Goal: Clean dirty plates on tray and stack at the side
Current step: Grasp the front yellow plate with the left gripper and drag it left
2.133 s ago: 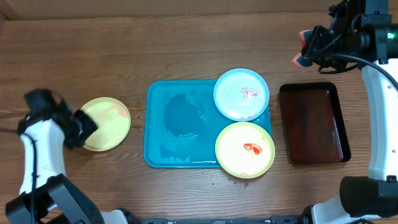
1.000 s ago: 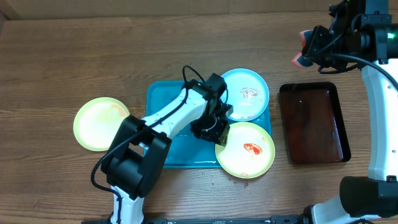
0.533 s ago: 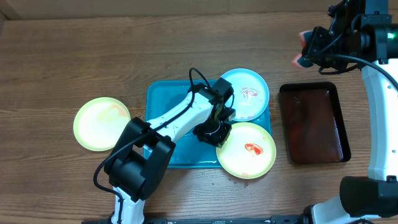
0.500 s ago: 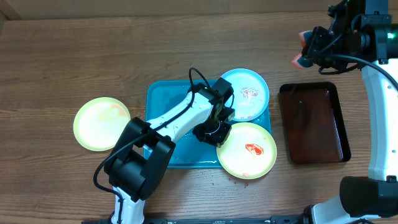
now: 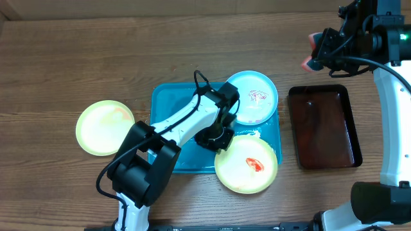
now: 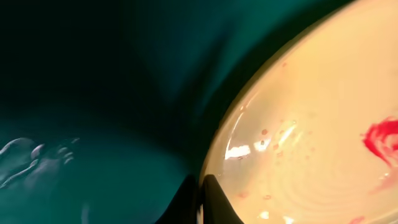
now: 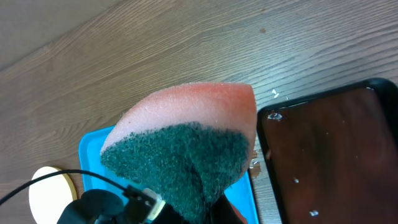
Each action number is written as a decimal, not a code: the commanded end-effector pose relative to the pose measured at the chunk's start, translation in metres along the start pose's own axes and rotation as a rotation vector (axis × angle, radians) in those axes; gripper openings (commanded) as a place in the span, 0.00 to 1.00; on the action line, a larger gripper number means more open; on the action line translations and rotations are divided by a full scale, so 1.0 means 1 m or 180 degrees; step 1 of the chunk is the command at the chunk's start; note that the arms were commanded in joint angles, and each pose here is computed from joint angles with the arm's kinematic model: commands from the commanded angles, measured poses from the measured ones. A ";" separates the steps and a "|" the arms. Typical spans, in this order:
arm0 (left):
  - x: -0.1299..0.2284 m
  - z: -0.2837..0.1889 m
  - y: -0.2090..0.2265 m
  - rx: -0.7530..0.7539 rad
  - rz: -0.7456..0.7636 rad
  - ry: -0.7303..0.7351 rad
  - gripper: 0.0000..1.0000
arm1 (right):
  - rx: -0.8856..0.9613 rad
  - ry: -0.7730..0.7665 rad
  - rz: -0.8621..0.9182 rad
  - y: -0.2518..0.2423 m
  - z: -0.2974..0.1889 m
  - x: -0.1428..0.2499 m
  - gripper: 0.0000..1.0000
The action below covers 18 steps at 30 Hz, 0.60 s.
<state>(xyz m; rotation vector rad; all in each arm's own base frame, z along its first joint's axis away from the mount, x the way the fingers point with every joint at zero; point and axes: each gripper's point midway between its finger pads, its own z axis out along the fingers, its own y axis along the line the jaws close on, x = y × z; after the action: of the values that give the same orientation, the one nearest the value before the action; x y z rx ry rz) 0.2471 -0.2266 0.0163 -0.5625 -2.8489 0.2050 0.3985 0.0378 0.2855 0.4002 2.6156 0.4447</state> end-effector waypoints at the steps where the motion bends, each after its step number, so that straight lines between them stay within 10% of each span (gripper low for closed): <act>1: -0.007 -0.015 0.050 -0.0531 -0.0548 -0.0180 0.04 | -0.0016 -0.0076 -0.0043 0.003 -0.006 -0.003 0.04; 15: -0.005 -0.019 0.142 -0.0618 -0.1686 -0.0267 0.04 | 0.0031 -0.0080 -0.0039 0.000 -0.006 -0.003 0.03; 18: -0.003 -0.017 0.142 -0.0623 -0.1663 -0.0253 0.21 | 0.0031 -0.0080 -0.0039 0.000 -0.006 -0.003 0.04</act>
<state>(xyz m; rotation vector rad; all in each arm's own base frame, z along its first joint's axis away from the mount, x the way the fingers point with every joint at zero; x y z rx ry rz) 0.3106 -0.1115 0.0123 0.1495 -2.9967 -0.0483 0.3982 0.0360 0.2847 0.4044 2.6181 0.4302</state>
